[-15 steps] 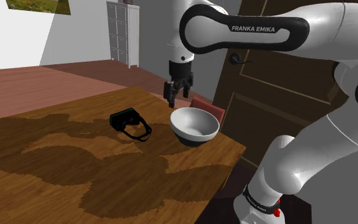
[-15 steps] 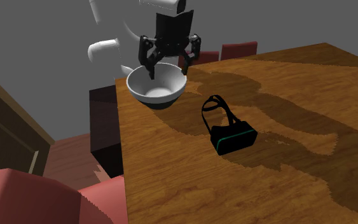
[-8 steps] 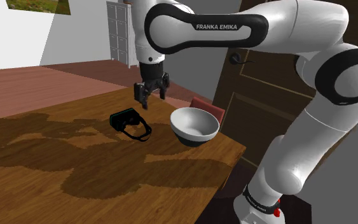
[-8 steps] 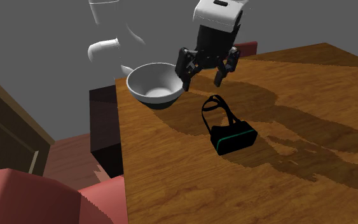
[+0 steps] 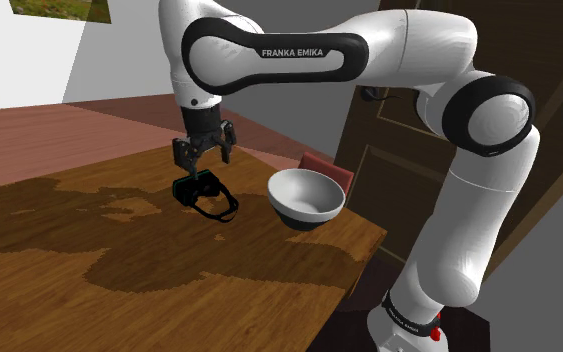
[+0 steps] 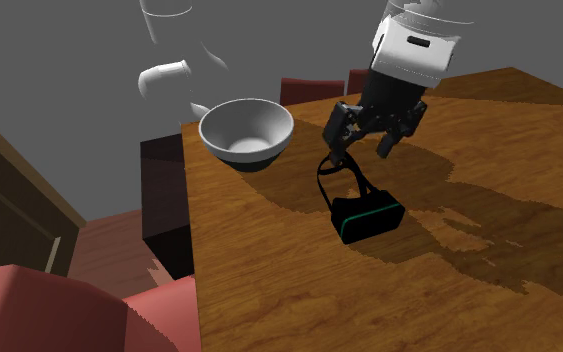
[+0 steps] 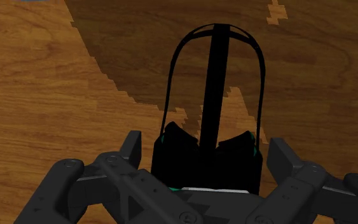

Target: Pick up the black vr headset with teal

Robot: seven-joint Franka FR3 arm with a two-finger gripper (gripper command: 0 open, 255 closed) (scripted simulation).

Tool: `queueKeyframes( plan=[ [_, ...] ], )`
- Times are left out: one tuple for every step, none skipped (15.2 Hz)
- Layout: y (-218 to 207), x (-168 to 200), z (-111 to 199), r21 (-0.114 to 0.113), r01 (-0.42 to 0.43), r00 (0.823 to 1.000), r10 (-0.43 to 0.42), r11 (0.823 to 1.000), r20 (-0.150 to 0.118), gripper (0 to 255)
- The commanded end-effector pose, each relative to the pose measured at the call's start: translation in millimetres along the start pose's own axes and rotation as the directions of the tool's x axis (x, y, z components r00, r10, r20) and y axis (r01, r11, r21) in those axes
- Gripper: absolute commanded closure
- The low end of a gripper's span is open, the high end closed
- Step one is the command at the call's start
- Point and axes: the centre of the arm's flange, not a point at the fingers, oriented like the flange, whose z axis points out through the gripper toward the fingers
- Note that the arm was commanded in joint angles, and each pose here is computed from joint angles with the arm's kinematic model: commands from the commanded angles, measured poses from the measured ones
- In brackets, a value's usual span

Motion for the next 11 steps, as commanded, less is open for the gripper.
queueKeyframes(
  plan=[
    [-3,2,10,0.000,-0.001,1.000,0.001,1.000,-0.001,0],
    [-3,3,15,0.000,-0.001,1.000,0.001,1.000,-0.001,0],
    [-4,3,21,0.000,-0.001,1.000,0.001,1.000,-0.001,0],
    [-5,3,26,0.000,-0.001,1.000,0.001,1.000,-0.001,0],
    [-5,3,29,0.000,-0.001,1.000,0.001,1.000,-0.001,0],
    [-5,3,29,0.000,-0.001,1.000,0.001,1.000,-0.001,0],
    [-5,4,29,0.000,-0.001,1.000,0.001,1.000,-0.001,255],
    [-5,4,29,0.000,-0.001,1.000,0.001,1.000,-0.001,255],
    [-5,4,29,0.000,-0.001,1.000,0.001,1.000,-0.001,255],
    [-5,4,29,0.000,-0.001,1.000,0.001,1.000,-0.001,255],
    [-5,4,29,0.000,-0.001,1.000,0.001,1.000,-0.001,255]
  ],
)
